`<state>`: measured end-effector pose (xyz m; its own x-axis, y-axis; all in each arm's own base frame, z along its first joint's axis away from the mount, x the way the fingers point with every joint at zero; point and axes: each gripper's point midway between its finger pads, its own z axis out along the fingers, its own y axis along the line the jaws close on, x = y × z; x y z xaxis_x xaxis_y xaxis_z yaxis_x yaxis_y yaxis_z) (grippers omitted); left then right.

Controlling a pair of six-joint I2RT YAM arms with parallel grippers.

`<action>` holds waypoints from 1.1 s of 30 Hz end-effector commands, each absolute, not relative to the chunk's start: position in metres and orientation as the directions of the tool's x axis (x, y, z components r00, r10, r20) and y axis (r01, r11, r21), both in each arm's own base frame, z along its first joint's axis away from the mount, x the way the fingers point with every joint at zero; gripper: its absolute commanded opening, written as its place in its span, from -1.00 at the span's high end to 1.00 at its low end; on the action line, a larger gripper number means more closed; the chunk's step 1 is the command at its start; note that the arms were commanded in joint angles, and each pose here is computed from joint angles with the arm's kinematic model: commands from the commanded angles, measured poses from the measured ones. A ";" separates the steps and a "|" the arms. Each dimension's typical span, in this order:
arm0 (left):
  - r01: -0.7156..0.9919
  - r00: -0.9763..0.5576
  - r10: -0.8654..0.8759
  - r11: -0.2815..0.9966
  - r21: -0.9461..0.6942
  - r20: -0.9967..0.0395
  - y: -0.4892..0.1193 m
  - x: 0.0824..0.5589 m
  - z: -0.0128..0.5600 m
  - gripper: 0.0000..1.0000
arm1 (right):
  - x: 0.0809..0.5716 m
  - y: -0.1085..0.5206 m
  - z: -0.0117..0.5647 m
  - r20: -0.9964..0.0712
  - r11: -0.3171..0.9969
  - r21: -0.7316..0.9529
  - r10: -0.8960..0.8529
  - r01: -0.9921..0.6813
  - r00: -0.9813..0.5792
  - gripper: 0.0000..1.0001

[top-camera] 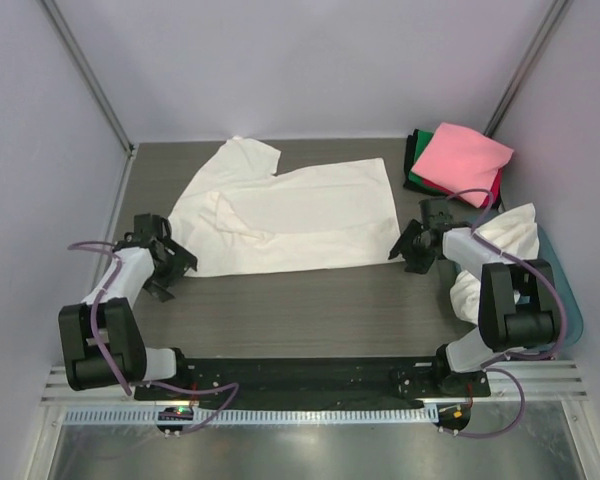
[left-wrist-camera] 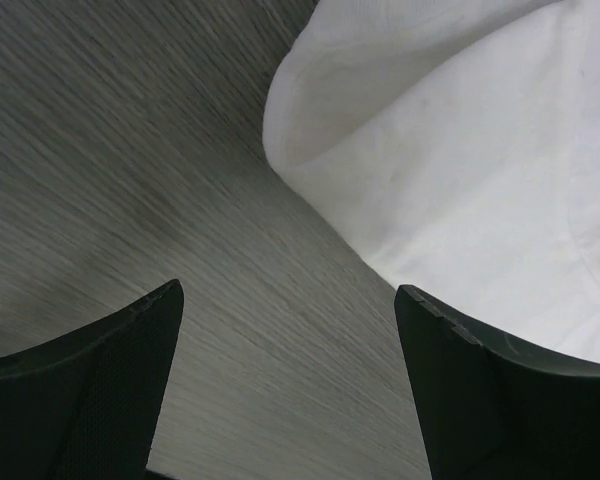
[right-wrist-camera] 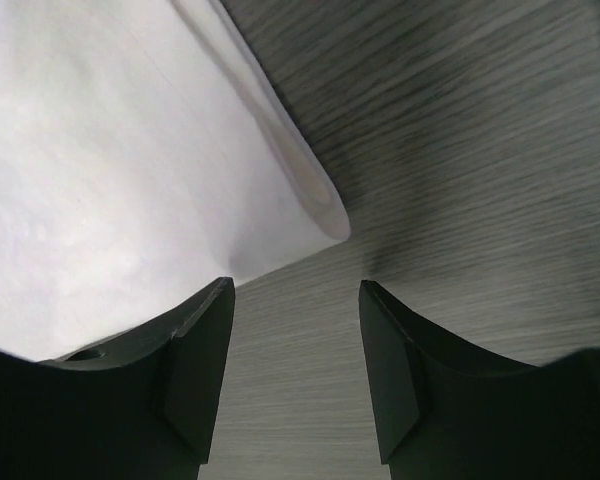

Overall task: Fold and stack the t-shirts
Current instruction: Fold the tshirt

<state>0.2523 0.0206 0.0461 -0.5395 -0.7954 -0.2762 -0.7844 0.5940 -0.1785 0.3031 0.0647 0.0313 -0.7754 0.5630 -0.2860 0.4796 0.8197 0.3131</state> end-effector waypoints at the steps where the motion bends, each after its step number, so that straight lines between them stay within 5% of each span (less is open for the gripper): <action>1: -0.749 -0.458 -0.825 0.559 -0.357 -0.330 0.016 0.294 0.061 -0.73 | 0.322 0.066 0.035 -0.316 0.810 0.372 0.569 0.453 -0.759 -0.17; 8: -0.762 -0.452 -0.832 0.547 -0.347 -0.321 0.018 0.296 0.041 -0.66 | 0.336 0.067 0.018 -0.300 0.809 0.373 0.569 0.455 -0.766 -0.13; 11: -0.773 -0.451 -0.838 0.539 -0.335 -0.306 0.018 0.296 0.031 -0.51 | 0.343 0.067 0.009 -0.285 0.814 0.360 0.561 0.456 -0.777 0.00; 12: -0.773 -0.447 -0.840 0.536 -0.340 -0.309 0.018 0.299 0.028 -0.44 | 0.343 0.067 0.008 -0.281 0.814 0.357 0.561 0.458 -0.779 0.21; 14: -0.769 -0.433 -0.845 0.527 -0.361 -0.313 0.018 0.308 0.028 0.07 | 0.349 0.068 0.006 -0.276 0.813 0.356 0.562 0.460 -0.780 0.60; 15: -0.759 -0.445 -0.849 0.526 -0.383 -0.286 0.013 0.314 0.026 0.63 | 0.352 0.068 0.006 -0.276 0.812 0.358 0.564 0.462 -0.778 0.72; 18: -0.724 -0.473 -0.839 0.544 -0.425 -0.269 0.009 0.354 0.058 0.99 | 0.379 0.077 0.026 -0.267 0.809 0.393 0.555 0.437 -0.788 0.98; 19: -0.678 -0.472 -0.817 0.576 -0.456 -0.331 0.016 0.393 0.101 0.99 | 0.401 0.077 0.056 -0.294 0.813 0.401 0.550 0.422 -0.781 0.97; 23: -0.688 -0.431 -0.772 0.616 -0.384 -0.467 0.047 0.396 0.187 1.00 | 0.429 0.061 0.150 -0.463 0.813 0.424 0.573 0.399 -0.676 0.98; 25: -0.687 -0.421 -0.765 0.620 -0.379 -0.488 0.052 0.388 0.204 1.00 | 0.420 0.061 0.157 -0.458 0.810 0.432 0.576 0.397 -0.677 0.97; 33: -0.753 -0.459 -0.797 0.583 -0.305 -0.392 0.046 0.297 0.130 1.00 | 0.341 0.066 0.095 -0.362 0.804 0.415 0.575 0.426 -0.733 0.98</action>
<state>0.3475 0.0370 0.1902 -0.4041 -0.7734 -0.4883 -0.6478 0.6189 -0.4441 0.3761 0.0722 0.1345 -0.6926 0.5758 -0.4345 0.3633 0.7988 0.4794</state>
